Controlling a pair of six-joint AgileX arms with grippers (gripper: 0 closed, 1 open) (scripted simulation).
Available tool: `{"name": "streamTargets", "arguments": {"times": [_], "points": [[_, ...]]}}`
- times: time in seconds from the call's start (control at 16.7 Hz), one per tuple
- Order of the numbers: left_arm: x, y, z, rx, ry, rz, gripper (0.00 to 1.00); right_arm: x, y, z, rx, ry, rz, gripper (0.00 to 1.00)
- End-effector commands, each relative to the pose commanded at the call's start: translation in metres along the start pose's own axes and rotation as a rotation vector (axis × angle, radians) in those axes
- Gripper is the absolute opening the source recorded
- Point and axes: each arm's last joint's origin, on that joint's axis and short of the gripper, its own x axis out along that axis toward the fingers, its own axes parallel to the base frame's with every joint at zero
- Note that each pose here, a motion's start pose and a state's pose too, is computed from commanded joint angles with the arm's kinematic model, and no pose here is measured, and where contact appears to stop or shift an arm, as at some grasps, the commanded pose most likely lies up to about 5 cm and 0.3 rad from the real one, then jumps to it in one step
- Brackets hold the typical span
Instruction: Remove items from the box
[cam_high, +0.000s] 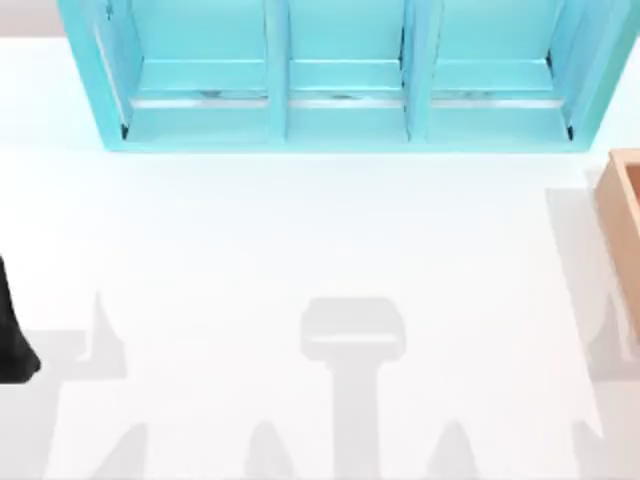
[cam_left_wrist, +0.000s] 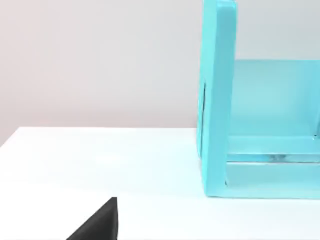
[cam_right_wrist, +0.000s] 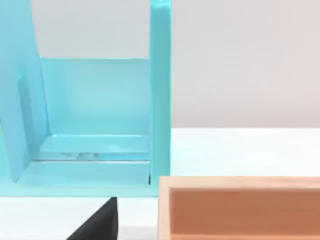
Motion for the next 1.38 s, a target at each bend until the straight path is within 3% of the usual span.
{"name": "streamTargets", "arguments": {"times": [0.24, 0.48, 0.9, 1.14, 1.38], "points": [[0.000, 0.000, 0.000, 0.000, 0.000, 0.000, 1.00, 0.000, -0.001, 0.005, -0.011, 0.032, -0.012, 1.00], [0.000, 0.000, 0.000, 0.000, 0.000, 0.000, 1.00, 0.005, -0.007, 0.034, -0.059, 0.218, -0.063, 1.00], [0.000, 0.000, 0.000, 0.000, 0.000, 0.000, 1.00, 0.063, -0.037, 0.078, -0.101, 0.900, -0.118, 1.00], [0.000, 0.000, 0.000, 0.000, 0.000, 0.000, 1.00, 0.103, -0.065, 0.086, -0.068, 1.244, -0.093, 1.00], [0.000, 0.000, 0.000, 0.000, 0.000, 0.000, 1.00, 0.136, -0.093, 0.084, -0.018, 1.477, -0.048, 1.00]]}}
